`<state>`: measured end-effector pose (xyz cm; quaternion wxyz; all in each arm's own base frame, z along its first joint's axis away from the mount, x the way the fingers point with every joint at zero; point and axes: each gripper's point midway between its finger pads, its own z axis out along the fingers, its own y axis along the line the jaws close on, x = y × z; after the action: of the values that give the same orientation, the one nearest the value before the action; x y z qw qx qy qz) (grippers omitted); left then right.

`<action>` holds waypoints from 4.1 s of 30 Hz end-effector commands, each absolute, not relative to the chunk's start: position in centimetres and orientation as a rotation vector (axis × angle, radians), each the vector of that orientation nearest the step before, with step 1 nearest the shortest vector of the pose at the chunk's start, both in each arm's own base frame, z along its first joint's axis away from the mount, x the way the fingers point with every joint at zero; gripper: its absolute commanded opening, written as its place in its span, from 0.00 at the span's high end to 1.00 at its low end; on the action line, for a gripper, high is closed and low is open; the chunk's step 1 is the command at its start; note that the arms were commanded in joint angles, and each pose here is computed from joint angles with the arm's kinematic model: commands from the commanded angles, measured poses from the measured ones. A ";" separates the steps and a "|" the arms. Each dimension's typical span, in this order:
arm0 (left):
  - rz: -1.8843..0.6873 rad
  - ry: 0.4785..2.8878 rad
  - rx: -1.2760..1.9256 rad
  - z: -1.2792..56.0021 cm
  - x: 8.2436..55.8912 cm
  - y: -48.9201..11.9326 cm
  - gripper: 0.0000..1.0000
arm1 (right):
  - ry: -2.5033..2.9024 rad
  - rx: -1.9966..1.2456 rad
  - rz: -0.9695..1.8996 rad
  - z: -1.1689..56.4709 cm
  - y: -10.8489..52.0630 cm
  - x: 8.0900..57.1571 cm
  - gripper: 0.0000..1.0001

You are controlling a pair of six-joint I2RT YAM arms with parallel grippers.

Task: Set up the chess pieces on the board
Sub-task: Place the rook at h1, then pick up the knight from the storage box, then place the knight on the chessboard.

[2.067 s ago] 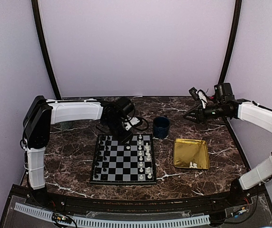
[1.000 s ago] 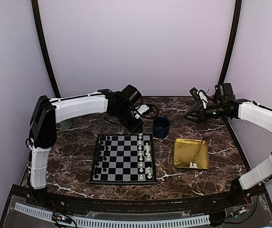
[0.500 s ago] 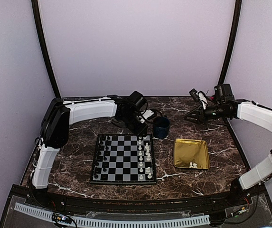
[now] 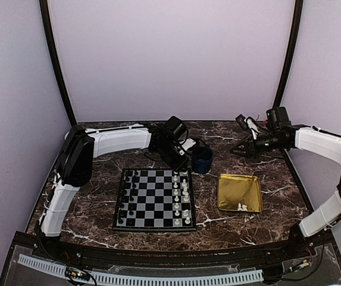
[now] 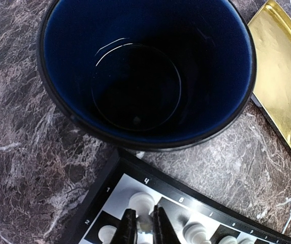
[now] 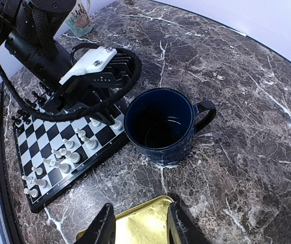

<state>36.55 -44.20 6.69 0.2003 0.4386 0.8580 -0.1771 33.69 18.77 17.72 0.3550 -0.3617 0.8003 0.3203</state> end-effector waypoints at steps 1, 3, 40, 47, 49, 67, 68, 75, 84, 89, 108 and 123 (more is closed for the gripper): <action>-0.493 2.371 1.245 7.4 36.6 -44.8 0.91 | 2.042 -0.949 0.832 18.5 18.9 34.2 0.64; -0.492 2.376 1.247 7.3 36.6 -44.7 0.91 | 2.044 -0.949 0.835 18.4 18.9 34.1 0.64; -0.431 2.282 1.101 15.9 33.9 -43.9 0.70 | 2.864 -1.381 0.595 6.6 12.9 19.9 0.66; -0.442 2.276 1.078 15.6 33.0 -43.2 0.70 | 2.954 -1.431 0.583 4.2 13.6 18.5 0.66; -0.445 2.277 1.074 15.4 32.8 -43.0 0.70 | 2.967 -1.443 0.572 3.8 13.7 18.4 0.66; -0.435 2.277 1.058 14.3 32.5 -42.3 0.70 | 2.995 -1.512 0.184 1.0 11.7 20.1 0.68; -0.436 2.277 1.058 14.3 32.5 -42.3 0.70 | 2.982 -1.508 0.127 1.0 11.3 20.6 0.68; -0.436 2.283 1.071 13.7 32.5 -42.5 0.70 | 2.918 -1.487 0.036 1.5 10.7 21.5 0.67; -0.445 2.284 1.087 13.0 32.6 -42.9 0.69 | 2.909 -1.479 0.019 1.1 10.5 21.4 0.71; -0.448 2.292 1.086 12.9 32.5 -42.9 0.69 | 2.913 -1.477 0.039 0.3 11.1 22.1 0.77; -0.386 2.233 0.991 16.4 33.3 -41.4 0.69 | 2.347 -1.389 0.591 12.9 20.7 25.8 0.92; -0.295 2.029 0.504 25.7 34.3 -32.4 0.69 | 1.653 -1.234 0.996 20.1 37.5 29.4 1.00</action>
<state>33.59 -35.53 22.06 0.4294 0.2812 0.8491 -0.1248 28.49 32.76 18.32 0.3575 -0.5032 0.7081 0.3428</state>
